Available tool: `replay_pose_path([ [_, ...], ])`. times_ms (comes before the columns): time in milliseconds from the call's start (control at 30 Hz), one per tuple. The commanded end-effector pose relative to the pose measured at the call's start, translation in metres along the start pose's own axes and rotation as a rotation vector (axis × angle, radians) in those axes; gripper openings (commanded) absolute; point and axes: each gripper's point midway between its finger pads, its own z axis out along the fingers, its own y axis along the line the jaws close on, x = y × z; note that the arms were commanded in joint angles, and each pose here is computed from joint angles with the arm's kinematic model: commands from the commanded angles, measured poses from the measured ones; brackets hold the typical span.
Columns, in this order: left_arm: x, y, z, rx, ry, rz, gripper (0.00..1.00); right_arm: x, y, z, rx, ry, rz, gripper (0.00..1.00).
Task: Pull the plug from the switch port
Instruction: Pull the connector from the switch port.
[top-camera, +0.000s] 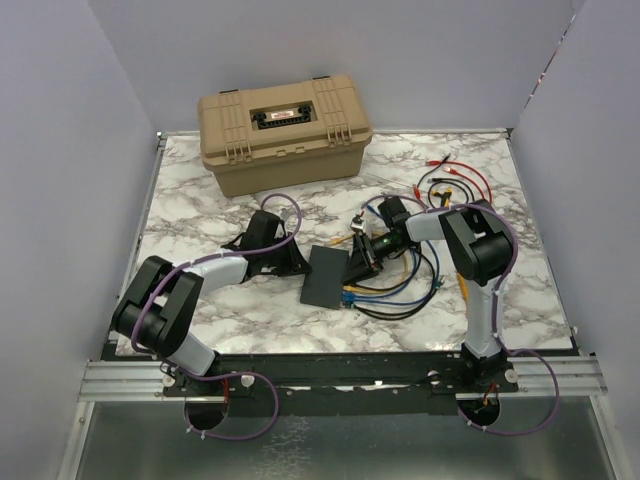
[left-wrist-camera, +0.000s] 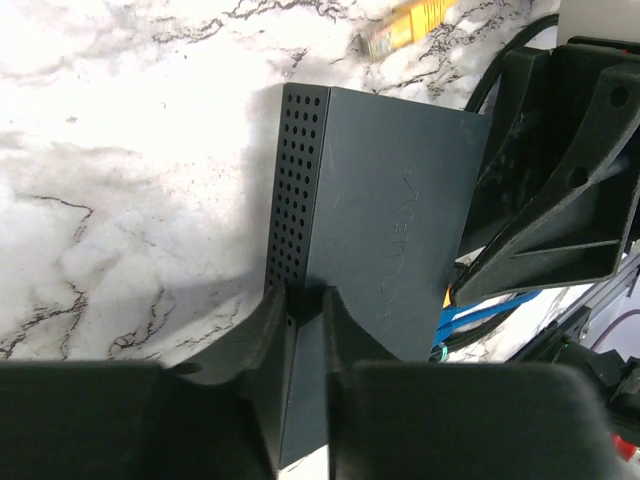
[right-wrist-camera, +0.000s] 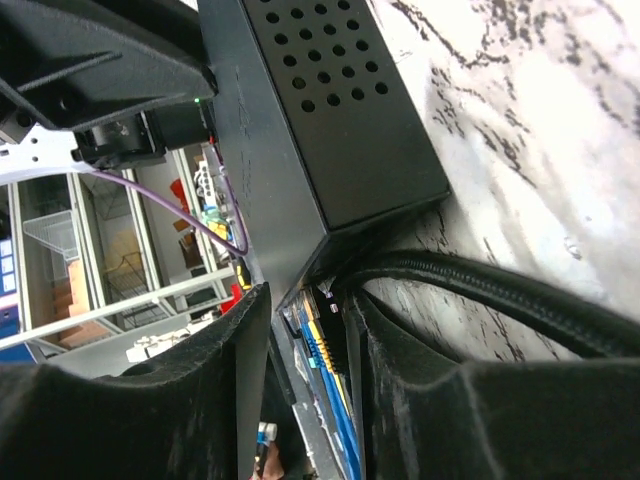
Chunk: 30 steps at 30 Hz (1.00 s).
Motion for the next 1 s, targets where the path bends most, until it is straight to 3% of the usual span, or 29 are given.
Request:
replay_pose_path([
  [0, 0.024, 0.026, 0.007, -0.099, 0.08, -0.018, 0.1, 0.009, -0.015, 0.008, 0.067, 0.019, 0.045, 0.38],
  [133, 0.025, 0.028, 0.007, -0.109, 0.082, -0.021, 0.06, 0.008, -0.019, 0.009, 0.065, 0.024, 0.056, 0.29],
  [267, 0.028, 0.036, 0.008, -0.144, 0.095, -0.032, 0.04, 0.009, -0.017, 0.009, 0.054, 0.024, 0.046, 0.27],
  [433, 0.029, 0.037, 0.009, -0.149, 0.101, -0.034, 0.04, 0.014, -0.016, 0.008, 0.051, 0.034, 0.032, 0.42],
  [667, 0.031, 0.041, 0.008, -0.167, 0.099, -0.035, 0.04, 0.019, -0.021, 0.004, 0.076, 0.034, 0.018, 0.5],
  [800, 0.031, 0.042, 0.008, -0.172, 0.098, -0.037, 0.07, 0.02, -0.02, 0.004, 0.063, 0.043, 0.007, 0.4],
  [867, 0.03, 0.041, 0.007, -0.172, 0.094, -0.035, 0.11, 0.021, -0.019, 0.004, 0.051, 0.046, 0.003, 0.3],
  [967, 0.029, 0.041, 0.007, -0.172, 0.092, -0.036, 0.18, 0.021, -0.017, 0.004, 0.037, 0.048, -0.006, 0.27],
])
